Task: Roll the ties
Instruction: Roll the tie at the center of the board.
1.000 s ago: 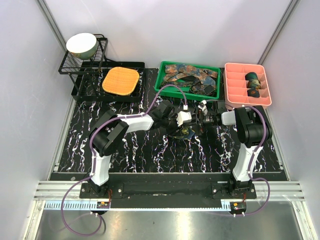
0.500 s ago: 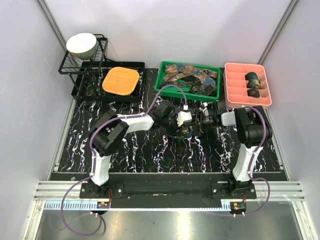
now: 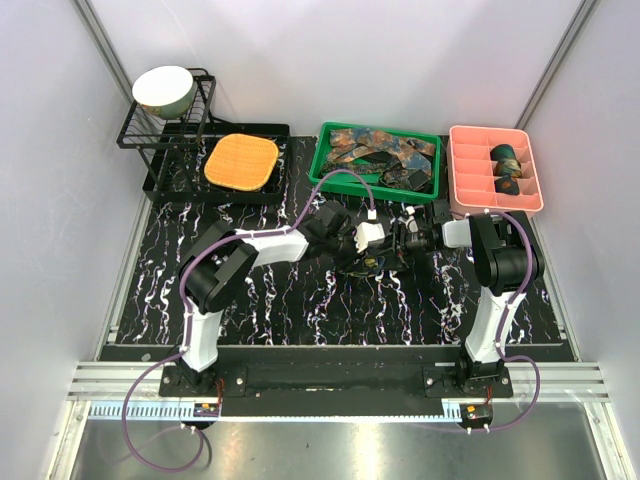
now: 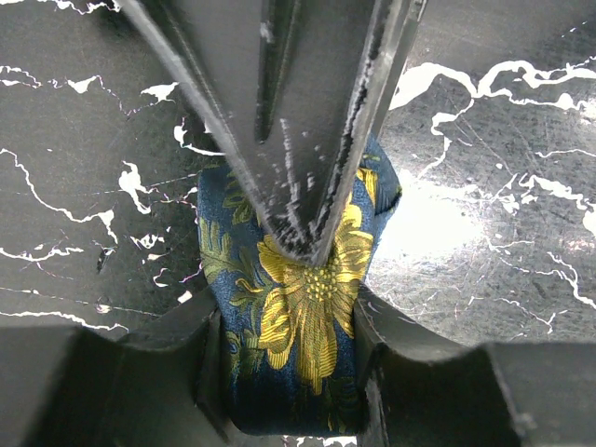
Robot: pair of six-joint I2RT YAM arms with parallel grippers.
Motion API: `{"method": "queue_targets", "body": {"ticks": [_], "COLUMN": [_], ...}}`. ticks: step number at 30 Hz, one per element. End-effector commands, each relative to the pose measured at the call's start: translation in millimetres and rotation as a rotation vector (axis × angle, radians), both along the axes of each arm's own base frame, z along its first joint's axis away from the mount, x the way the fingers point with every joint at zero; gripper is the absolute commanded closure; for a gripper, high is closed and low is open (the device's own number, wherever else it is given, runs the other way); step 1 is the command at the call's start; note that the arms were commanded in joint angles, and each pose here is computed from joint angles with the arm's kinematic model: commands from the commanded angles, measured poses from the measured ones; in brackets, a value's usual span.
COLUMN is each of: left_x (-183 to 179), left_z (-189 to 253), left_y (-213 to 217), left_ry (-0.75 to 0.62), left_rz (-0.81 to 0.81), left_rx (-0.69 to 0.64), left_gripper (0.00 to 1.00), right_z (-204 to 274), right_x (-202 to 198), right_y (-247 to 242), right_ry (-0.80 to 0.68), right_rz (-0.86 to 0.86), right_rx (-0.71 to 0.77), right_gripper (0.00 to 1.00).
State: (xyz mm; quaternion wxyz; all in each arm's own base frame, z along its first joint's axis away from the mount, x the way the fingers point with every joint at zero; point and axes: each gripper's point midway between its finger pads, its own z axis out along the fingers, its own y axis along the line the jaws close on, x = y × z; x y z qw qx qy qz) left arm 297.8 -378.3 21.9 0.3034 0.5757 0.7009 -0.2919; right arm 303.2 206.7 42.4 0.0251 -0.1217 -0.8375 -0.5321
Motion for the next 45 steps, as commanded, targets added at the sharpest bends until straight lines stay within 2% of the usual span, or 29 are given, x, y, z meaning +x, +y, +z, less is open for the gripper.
{"method": "queue_targets", "body": {"ticks": [1, 2, 3, 5, 6, 8, 9, 12, 13, 16, 17, 25, 28, 32, 33, 35, 36, 38, 39, 40, 45], "left_x": [-42, -41, -42, -41, -40, -40, -38, -36, -33, -23, -19, 2, -5, -20, -26, -30, -31, -35, -33, -34, -41], "left_z": [-96, -95, -95, -91, -89, -83, -77, -57, -52, -34, -30, -39, -40, -41, -44, -49, -50, -55, -56, -57, -61], "left_y": [74, 74, 73, 71, 69, 64, 61, 49, 46, 38, 36, 35, 30, 25, 27, 28, 29, 32, 33, 33, 35], "left_ry": [0.173, 0.172, 0.176, 0.175, 0.174, 0.173, 0.163, 0.150, 0.137, 0.087, 0.075, 0.004, -0.012, 0.012, 0.038, 0.069, 0.076, 0.090, 0.079, 0.079, 0.087], "left_rz": [0.063, 0.068, 0.064, 0.062, 0.060, 0.052, 0.050, 0.031, 0.036, 0.052, 0.055, 0.067, 0.000, -0.065, -0.076, -0.072, -0.067, -0.059, -0.044, -0.040, -0.058], "left_rx": [0.366, 0.365, 0.363, 0.353, 0.346, 0.316, 0.295, 0.226, 0.208, 0.170, 0.163, 0.256, 0.255, 0.249, 0.267, 0.291, 0.295, 0.307, 0.317, 0.320, 0.319], "left_gripper": [0.99, 0.96, 0.89, 0.77, 0.66, 0.54, 0.42, 0.28, 0.20, 0.03, 0.01, 0.02, 0.08, 0.23, 0.35, 0.44, 0.46, 0.42, 0.33, 0.30, 0.26], "right_z": [8, 5, 2, -3, -4, -7, -7, -10, -10, -9, -7, 2, 7, 13, 14, 18, 20, 22, 23, 23, 17], "right_x": [1, 0, 0, 0, 1, 0, 0, -2, -3, -5, -6, -11, -10, -6, -6, -5, -5, -6, -6, -7, -8], "right_y": [5, 5, 4, 2, 2, 1, 1, 0, 0, -1, 0, 4, 4, 6, 6, 7, 8, 8, 8, 8, 8], "right_ry": [-0.027, -0.040, -0.036, -0.046, -0.053, -0.072, -0.078, -0.090, -0.089, -0.117, -0.118, -0.142, -0.148, -0.152, -0.152, -0.157, -0.158, -0.153, -0.156, -0.156, -0.144], "right_rz": [0.036, 0.049, 0.052, 0.069, 0.072, 0.088, 0.092, 0.115, 0.121, 0.139, 0.146, 0.172, 0.170, 0.165, 0.165, 0.166, 0.166, 0.166, 0.166, 0.167, 0.166], "right_rx": [0.005, 0.002, -0.008, -0.022, -0.029, -0.038, -0.038, -0.042, -0.045, -0.048, -0.038, -0.013, -0.004, 0.009, 0.015, 0.023, 0.029, 0.036, 0.038, 0.037, 0.037], "right_gripper": [0.64, 0.84, 0.98, 1.00, 1.00, 1.00, 1.00, 1.00, 1.00, 1.00, 1.00, 1.00, 1.00, 1.00, 1.00, 1.00, 1.00, 1.00, 1.00, 1.00, 1.00]}}
